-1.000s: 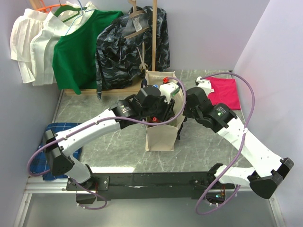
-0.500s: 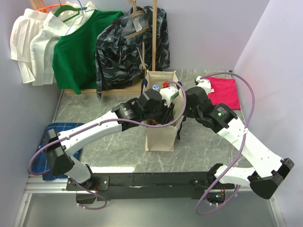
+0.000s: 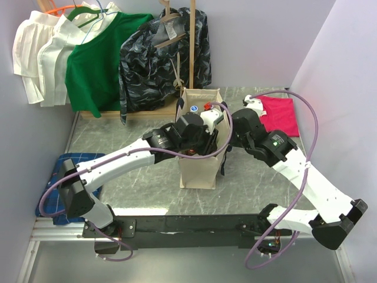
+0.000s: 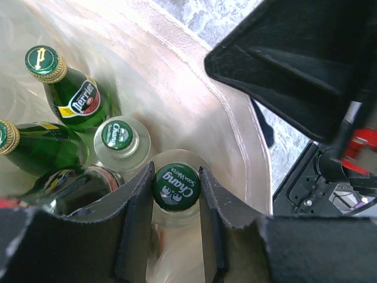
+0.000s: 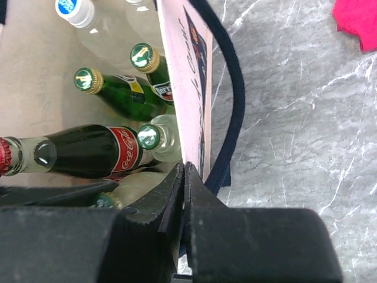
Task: Place the beverage into the canvas bag
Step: Place the drink in the canvas bag.
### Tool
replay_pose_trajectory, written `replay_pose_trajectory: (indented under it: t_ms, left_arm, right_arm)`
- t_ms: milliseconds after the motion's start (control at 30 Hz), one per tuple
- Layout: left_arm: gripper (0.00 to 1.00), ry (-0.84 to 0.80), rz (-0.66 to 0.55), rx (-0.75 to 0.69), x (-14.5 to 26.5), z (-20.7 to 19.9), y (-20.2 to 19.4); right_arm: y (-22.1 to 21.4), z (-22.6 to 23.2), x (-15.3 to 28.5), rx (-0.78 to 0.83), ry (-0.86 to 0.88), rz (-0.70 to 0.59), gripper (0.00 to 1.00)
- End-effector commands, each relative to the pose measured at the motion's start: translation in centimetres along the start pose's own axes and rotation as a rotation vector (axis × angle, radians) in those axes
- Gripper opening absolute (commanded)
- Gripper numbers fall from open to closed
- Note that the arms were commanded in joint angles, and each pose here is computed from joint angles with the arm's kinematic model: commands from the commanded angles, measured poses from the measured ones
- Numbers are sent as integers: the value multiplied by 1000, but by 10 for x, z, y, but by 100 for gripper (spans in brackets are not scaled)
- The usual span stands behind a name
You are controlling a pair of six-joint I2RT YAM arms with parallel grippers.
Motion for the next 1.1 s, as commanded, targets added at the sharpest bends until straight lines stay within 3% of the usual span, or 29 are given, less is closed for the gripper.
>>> replay_pose_trajectory:
  t_ms: [0,200,400,1067]
  left_arm:
    - [1,-10,-210,25,4,-4,51]
    - [1,21,-187,21,0,-1,46]
    - [1,28,-170,20,-3,-1,44]
    - [1,73,-64,-11,-15,-3,21]
  right_arm:
    - [54,25,40,-138,195,-212,14]
    - [52,23,38,-125,181,-208,49]
    - [53,17,40,-130,167,-226,54]
    - [52,8,38,-132,131,-245,59]
Point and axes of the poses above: each gripper's point midway between its finger pads, its own x axis back along the fingers, its own z axis along the line the jaws close on, y = z × x, the point moved 4 cm from there along x, back along the fingers, and after that the axes turned 15 degrees about -x, right-handed, at the moved point
